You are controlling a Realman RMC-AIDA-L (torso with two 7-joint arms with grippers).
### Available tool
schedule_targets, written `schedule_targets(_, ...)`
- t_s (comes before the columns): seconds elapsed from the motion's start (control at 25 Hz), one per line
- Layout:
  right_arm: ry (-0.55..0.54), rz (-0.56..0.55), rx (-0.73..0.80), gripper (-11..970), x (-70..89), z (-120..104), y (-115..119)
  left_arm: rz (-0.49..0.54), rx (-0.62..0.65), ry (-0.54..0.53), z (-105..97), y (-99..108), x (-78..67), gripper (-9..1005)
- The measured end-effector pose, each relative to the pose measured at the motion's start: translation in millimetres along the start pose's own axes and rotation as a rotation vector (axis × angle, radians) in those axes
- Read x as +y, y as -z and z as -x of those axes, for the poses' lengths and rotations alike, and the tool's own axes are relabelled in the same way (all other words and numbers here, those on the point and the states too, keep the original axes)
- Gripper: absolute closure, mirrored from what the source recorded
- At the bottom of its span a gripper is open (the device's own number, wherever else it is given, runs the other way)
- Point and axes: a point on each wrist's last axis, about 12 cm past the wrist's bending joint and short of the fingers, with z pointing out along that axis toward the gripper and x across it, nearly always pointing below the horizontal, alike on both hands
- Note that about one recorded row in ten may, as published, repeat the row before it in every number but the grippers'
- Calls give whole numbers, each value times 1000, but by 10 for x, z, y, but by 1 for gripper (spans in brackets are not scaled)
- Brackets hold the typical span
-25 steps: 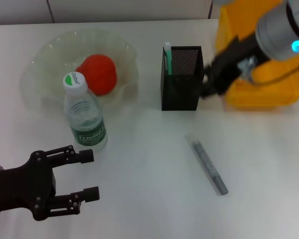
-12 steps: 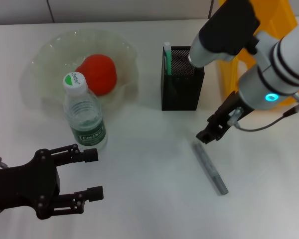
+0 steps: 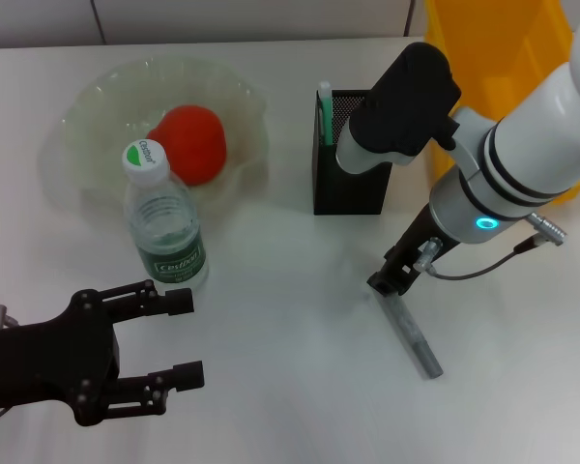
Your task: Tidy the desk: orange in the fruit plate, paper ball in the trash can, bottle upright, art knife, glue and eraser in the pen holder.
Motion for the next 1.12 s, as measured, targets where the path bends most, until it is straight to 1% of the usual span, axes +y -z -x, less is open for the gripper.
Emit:
schedule_targets(0.24,-1,-10,1,604,-18,-5,-100,-2,-2,1,-2,-9,-4,231)
schedule_targets(0.44,9,-15,-2,603,-5,1,-129,-3,-3,2,-9,-20,-8,231)
schedule_targets(0.88,20,-17,-4,744,11,6,-140,3,-3,6,-33,-4,-31,230)
schedule_targets(1.0,22,-16,-12,805,13,9,-120,4,-3,7,-37,3,-37,230)
schedule_targets(1.04,24,-15,-29,825,28,14,-68,5,-4,7,-38,9,-39,230)
schedule_targets(1.08,24,-15,-29,825,28,14,-68,5,-4,7,-38,9,-39,230)
schedule_targets(1.12,30,-20,-77,825,47,36,61,6,-4,8,-39,13,-41,230)
